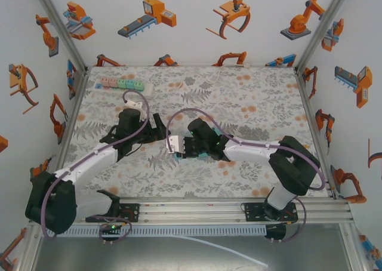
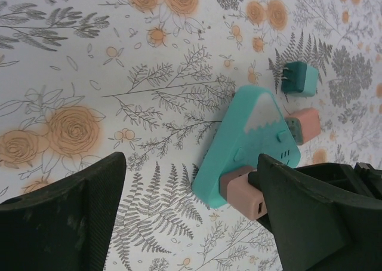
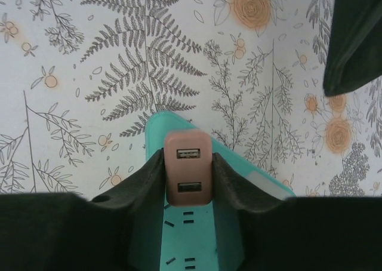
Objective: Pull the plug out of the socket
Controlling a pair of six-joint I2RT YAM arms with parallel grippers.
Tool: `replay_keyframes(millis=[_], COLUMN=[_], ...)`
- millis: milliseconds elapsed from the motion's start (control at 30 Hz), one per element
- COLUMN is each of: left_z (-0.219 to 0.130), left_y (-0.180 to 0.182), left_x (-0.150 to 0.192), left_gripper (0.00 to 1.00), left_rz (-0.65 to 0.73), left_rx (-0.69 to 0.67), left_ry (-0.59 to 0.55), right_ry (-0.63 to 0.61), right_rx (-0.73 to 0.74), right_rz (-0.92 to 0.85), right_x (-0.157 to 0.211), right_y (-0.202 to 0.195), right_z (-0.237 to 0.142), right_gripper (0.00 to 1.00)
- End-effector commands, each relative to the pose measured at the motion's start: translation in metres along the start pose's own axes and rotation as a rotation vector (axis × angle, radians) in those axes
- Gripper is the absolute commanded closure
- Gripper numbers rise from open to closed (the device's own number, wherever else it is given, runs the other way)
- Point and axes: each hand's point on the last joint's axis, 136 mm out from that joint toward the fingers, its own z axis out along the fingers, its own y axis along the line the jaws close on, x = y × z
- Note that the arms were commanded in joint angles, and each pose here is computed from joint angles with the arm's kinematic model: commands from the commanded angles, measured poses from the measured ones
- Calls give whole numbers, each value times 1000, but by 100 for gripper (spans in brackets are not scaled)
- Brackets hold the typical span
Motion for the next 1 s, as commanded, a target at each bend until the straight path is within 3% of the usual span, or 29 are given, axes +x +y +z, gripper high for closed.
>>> replay_keyframes(millis=[0, 133, 333, 667, 967], left_z=[11, 31, 53, 59, 58], left_y=[-18, -37, -49, -32, -2], left_x=[7, 24, 59, 119, 151], left_gripper=[22, 30, 32, 38, 46], left_rz=[9, -5, 12, 9, 21], left_rx=[114, 212, 260, 204, 113], left_ry=[52, 137, 261, 428, 491], right_ry=[-33, -69, -79, -62, -167], right_rx=[-80, -138, -174, -165, -108], right_rz=[-36, -70, -108, -112, -31], right_x=[-13, -18, -16, -9, -39], right_y=[9, 18, 25, 18, -2], right_z=[-4, -11, -20, -21, -33], right_gripper=[76, 79, 79, 80, 80])
